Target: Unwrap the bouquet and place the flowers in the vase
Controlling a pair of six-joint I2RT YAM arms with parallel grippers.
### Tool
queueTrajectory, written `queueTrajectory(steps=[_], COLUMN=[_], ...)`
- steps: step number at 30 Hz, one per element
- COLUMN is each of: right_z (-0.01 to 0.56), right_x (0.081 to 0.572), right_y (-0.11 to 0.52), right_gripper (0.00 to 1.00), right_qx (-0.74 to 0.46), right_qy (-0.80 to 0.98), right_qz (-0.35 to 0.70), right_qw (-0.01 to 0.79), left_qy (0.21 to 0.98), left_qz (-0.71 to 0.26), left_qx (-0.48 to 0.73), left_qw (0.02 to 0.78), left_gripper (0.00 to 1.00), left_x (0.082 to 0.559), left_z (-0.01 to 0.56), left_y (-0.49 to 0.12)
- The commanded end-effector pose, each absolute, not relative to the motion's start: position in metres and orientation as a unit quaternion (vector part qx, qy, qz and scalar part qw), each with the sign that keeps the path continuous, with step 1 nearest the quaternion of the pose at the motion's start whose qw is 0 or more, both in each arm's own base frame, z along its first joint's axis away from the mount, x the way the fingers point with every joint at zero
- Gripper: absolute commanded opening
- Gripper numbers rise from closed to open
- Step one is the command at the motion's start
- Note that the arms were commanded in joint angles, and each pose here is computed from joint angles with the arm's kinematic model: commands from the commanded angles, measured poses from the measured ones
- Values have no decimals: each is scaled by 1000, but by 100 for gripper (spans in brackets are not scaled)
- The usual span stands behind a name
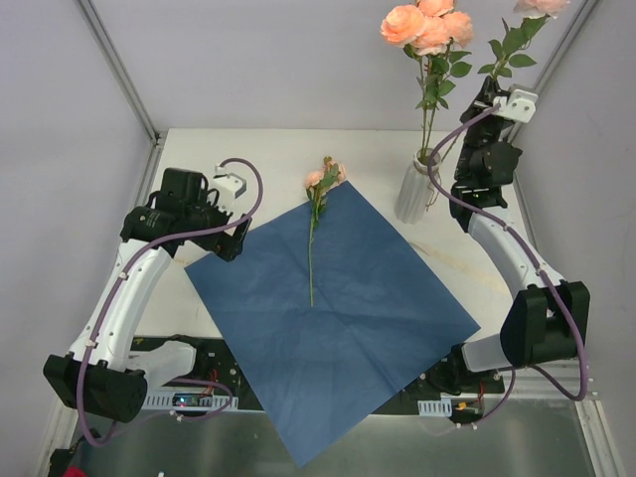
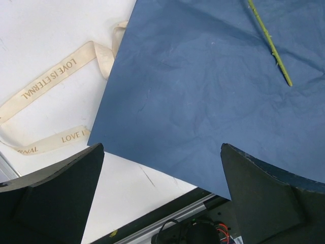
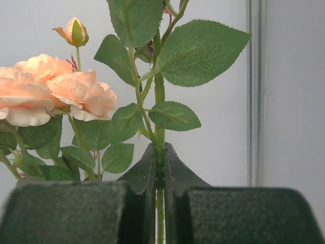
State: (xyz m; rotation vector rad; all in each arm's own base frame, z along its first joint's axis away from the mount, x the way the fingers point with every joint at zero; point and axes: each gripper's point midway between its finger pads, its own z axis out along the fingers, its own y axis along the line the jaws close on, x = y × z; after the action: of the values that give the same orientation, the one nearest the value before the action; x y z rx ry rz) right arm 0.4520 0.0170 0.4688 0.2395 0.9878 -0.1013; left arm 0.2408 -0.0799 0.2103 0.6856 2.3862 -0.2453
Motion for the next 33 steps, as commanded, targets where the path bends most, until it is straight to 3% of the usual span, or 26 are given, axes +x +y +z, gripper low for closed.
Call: queueTrajectory(steps=[1,14,25,26,27,30,33], right_z=[504,500,427,422,413,409,408], right_x=[440,449,463,461,460,447,429], right_y=[11,25,67,72,75,85,90], right_gripper=[1,1,2,9,37,71,79], right_qx=[147,122,74,67,60,49,44], right_qy=[411,425,510,517,529,538,543], right_qz=[-13,10,50,47,41,24,20], right_qw=[900,897,856,852,845,841,839], left_qy=[894,894,889,888,887,885,882], left_qz=[-86,-86,-88,-89,-89,-90,-91], left_qx=[270,268,268,268,268,267,266], left_qw=[346,349,362,364,365,371,378], left_gripper=[99,99,99,99,99,99,99], left_x=[251,251,250,249,249,248,246], left_z=[226,227,236,237,238,241,245], left_y=[-80,-80,-81,-81,-81,-82,-82])
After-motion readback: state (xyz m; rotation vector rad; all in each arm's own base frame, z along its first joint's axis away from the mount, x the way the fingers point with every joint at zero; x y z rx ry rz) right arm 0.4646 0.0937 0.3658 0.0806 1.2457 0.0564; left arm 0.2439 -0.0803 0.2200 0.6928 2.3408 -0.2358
